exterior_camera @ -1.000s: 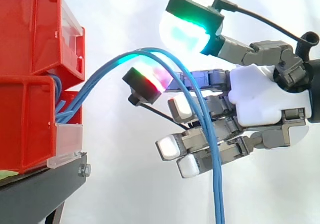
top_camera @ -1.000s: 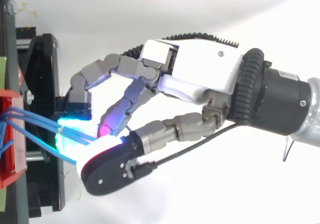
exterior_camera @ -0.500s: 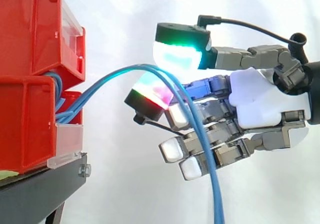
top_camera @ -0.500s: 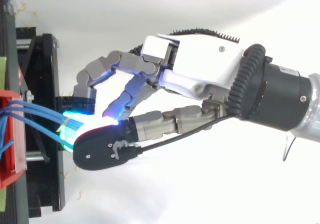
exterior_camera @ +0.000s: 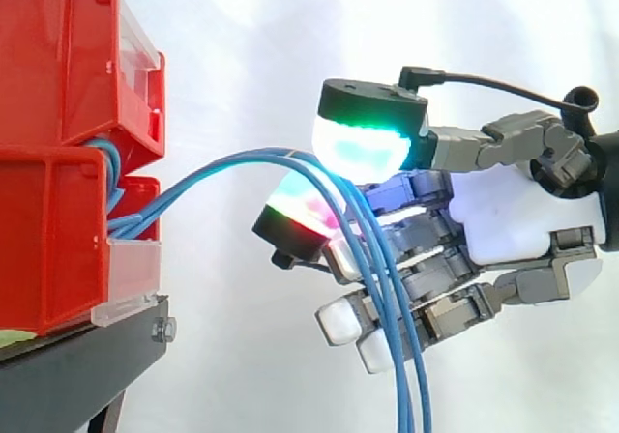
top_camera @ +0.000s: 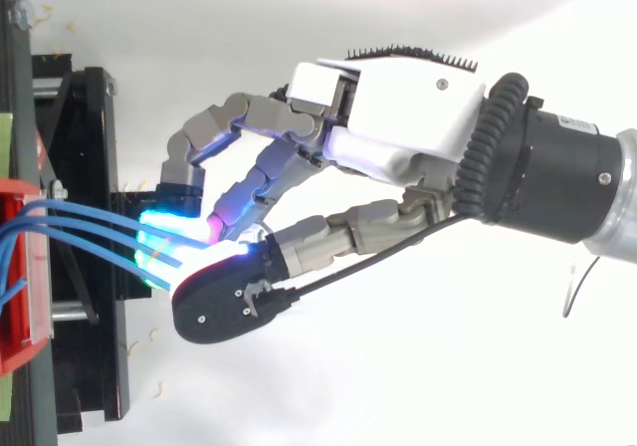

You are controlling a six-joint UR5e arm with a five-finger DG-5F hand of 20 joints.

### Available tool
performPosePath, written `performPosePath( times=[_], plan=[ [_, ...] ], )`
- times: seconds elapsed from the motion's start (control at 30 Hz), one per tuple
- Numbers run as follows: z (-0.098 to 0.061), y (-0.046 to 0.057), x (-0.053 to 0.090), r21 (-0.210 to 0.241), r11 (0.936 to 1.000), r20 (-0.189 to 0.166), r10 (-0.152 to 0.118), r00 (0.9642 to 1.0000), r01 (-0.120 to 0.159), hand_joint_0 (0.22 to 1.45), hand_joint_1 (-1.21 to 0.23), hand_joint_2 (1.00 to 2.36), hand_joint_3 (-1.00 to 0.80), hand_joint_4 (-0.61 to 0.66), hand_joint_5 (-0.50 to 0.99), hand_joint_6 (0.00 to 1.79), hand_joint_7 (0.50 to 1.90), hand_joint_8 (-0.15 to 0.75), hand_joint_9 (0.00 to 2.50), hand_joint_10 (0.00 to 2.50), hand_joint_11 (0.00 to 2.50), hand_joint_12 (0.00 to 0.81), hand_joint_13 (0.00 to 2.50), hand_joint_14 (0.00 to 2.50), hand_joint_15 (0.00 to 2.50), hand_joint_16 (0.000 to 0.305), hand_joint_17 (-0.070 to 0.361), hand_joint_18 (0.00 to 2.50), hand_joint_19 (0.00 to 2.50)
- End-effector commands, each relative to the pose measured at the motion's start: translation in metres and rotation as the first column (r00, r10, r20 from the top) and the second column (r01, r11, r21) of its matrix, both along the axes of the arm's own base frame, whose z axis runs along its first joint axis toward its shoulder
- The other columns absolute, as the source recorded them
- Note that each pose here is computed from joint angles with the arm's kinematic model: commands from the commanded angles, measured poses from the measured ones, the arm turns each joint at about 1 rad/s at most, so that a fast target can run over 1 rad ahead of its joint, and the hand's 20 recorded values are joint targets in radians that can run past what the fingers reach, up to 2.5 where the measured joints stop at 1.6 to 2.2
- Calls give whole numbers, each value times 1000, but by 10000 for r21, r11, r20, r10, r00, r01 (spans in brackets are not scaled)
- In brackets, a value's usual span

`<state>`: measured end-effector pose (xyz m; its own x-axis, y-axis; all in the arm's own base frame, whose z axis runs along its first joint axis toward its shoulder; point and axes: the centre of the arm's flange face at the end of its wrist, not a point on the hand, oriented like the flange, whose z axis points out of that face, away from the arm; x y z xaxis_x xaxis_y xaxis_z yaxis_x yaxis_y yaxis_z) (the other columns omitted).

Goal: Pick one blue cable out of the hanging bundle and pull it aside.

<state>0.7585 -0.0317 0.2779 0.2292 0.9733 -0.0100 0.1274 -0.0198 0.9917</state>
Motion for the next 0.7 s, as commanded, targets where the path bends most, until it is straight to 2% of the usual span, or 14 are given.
performPosePath(
  times=[0.0, 0.1, 0.2, 0.3, 0.37, 0.43, 0.53, 0.67],
  plan=[
    [0, 0, 0, -14, 10000, -19, 20, 10000, -20, 666, -833, 1007, -399, -63, -113, 915, 902, 245, 1061, 26, 632, 383, 831, 23, 512, 51, 116, 610, 621],
    [0, 0, 0, -11, 10000, -4, 20, 10000, -20, 661, -837, 1013, -292, -103, -106, 923, 933, 240, 1070, 25, 624, 383, 832, 22, 508, 51, 115, 617, 629],
    [0, 0, 0, -8, 10000, 11, 20, 10000, -20, 710, -873, 1016, -241, -208, -107, 934, 980, 235, 1045, 27, 620, 384, 831, 22, 511, 51, 115, 618, 612],
    [0, 0, 0, -11, 10000, -4, 20, 10000, -20, 788, -906, 1012, -362, -302, -120, 943, 1007, 217, 1004, 25, 606, 367, 795, 23, 500, 49, 111, 580, 596],
    [0, 0, 0, 1, 10000, -16, 18, 10000, -18, 832, -927, 1001, -487, -355, -119, 940, 1125, 203, 991, 24, 583, 360, 792, 22, 500, 48, 108, 559, 588],
    [0, 0, 0, 1, 10000, -16, 18, 10000, -18, 840, -938, 1000, -500, -376, -119, 942, 1187, 201, 999, 26, 575, 354, 801, 21, 494, 47, 107, 569, 574],
    [0, 0, 0, 3, 10000, -16, 33, 10000, -33, 818, -953, 1000, -500, -388, -109, 948, 1185, 196, 1031, 27, 583, 348, 824, 22, 492, 46, 104, 597, 543],
    [0, 0, 0, 3, 10000, -16, 33, 10000, -33, 760, -984, 1000, -500, -345, -92, 939, 1067, 190, 1057, 24, 583, 343, 851, 22, 499, 46, 102, 607, 550]
  ],
)
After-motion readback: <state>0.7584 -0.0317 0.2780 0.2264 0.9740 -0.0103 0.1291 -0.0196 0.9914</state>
